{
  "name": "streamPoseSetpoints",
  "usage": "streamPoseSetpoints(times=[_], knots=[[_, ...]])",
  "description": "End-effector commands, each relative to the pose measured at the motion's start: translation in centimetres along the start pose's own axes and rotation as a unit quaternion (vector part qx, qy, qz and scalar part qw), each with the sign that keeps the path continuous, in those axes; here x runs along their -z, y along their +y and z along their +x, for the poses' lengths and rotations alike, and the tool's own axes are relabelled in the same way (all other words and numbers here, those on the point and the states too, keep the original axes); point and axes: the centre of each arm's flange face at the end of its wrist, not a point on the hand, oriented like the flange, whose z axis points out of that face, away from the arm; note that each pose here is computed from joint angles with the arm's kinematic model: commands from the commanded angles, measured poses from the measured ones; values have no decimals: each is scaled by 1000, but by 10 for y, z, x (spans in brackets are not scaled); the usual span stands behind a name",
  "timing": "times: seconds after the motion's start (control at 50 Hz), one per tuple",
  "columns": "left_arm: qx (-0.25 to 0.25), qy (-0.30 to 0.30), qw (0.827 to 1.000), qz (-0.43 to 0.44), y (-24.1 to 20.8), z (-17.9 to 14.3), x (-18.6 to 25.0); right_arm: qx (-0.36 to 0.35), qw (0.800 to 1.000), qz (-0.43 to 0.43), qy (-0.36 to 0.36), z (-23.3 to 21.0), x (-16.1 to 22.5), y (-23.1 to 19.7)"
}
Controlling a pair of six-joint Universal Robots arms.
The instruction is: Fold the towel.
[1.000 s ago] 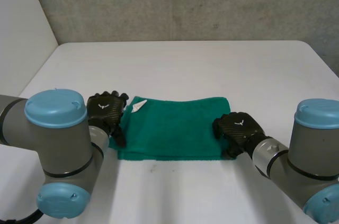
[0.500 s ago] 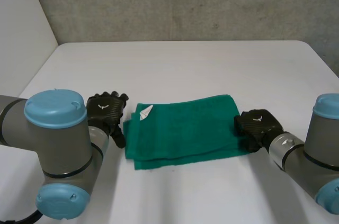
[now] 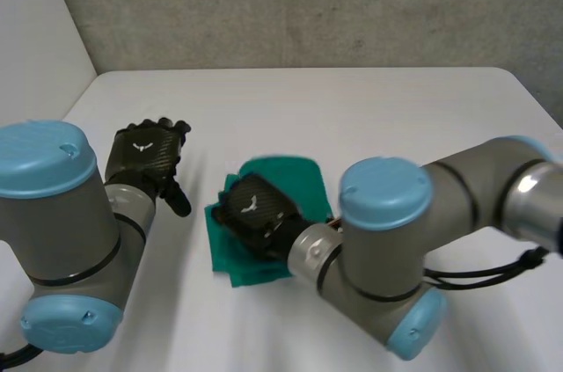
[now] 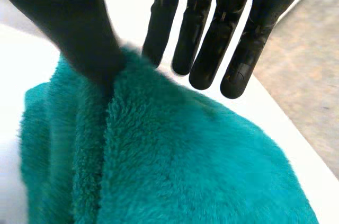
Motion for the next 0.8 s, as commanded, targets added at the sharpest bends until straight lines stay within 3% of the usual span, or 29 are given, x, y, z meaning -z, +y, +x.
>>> streamPoseSetpoints(times=[0.02,0.16,0.26,0.38,0.5,0.64,0.8], knots=[[1,1,1000,5,-1,1,-4,-21,999,-29,16,3,-3,8],[11,26,999,15,-4,19,-14,-114,988,-30,96,50,22,-1],[34,117,992,26,-5,62,-9,-186,969,-44,157,89,47,16],[38,175,984,15,8,94,-19,-212,955,-63,196,117,57,35],[26,173,984,-28,31,103,-34,-209,957,-65,190,118,53,36],[23,91,993,-74,47,65,-54,-219,958,-78,168,116,38,42],[10,67,989,-129,62,45,-40,-220,965,-82,115,92,13,35]])
